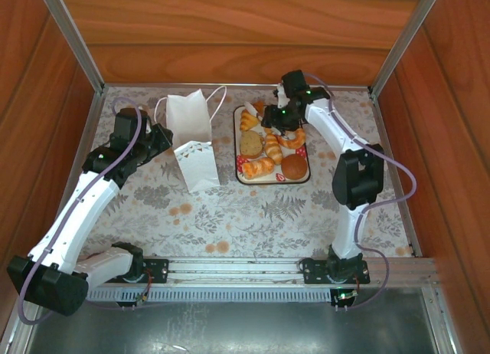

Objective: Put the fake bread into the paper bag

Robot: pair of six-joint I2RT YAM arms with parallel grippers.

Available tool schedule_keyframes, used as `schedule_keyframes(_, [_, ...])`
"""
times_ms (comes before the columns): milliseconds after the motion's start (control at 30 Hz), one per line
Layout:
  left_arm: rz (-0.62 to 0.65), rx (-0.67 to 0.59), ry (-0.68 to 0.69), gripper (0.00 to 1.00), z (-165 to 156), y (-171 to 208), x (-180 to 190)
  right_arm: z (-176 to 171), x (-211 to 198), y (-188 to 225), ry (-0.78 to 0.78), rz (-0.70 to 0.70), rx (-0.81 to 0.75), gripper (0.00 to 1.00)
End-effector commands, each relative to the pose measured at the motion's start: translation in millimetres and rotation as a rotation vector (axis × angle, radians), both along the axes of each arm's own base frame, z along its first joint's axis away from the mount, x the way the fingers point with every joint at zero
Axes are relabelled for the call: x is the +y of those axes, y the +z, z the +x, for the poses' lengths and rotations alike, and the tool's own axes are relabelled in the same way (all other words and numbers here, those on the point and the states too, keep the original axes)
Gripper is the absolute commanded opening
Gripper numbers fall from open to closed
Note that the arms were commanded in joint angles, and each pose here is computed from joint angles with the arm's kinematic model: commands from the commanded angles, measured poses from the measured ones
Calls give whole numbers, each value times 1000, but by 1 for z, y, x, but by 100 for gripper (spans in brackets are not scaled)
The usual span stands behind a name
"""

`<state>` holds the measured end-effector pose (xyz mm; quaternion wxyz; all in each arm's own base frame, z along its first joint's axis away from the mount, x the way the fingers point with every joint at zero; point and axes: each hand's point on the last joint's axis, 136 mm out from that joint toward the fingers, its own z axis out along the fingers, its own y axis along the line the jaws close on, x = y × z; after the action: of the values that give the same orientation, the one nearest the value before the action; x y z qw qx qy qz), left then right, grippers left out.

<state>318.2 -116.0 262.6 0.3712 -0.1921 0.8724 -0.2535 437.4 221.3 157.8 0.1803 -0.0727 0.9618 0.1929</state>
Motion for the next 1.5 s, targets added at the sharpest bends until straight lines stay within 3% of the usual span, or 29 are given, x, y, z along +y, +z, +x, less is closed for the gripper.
schedule_keyframes(0, [-14,-16,-5,25,-3,10,1,7,6,3,-20,-35,-16,64])
schedule_keyframes(400, [-21,-19,-5,24,-4,12,0,19,15,-19,-25,-138,-15,67])
schedule_keyframes(1467, [-24,-20,-4,23,-3,12,0,29,33,-62,-3,-219,21,65])
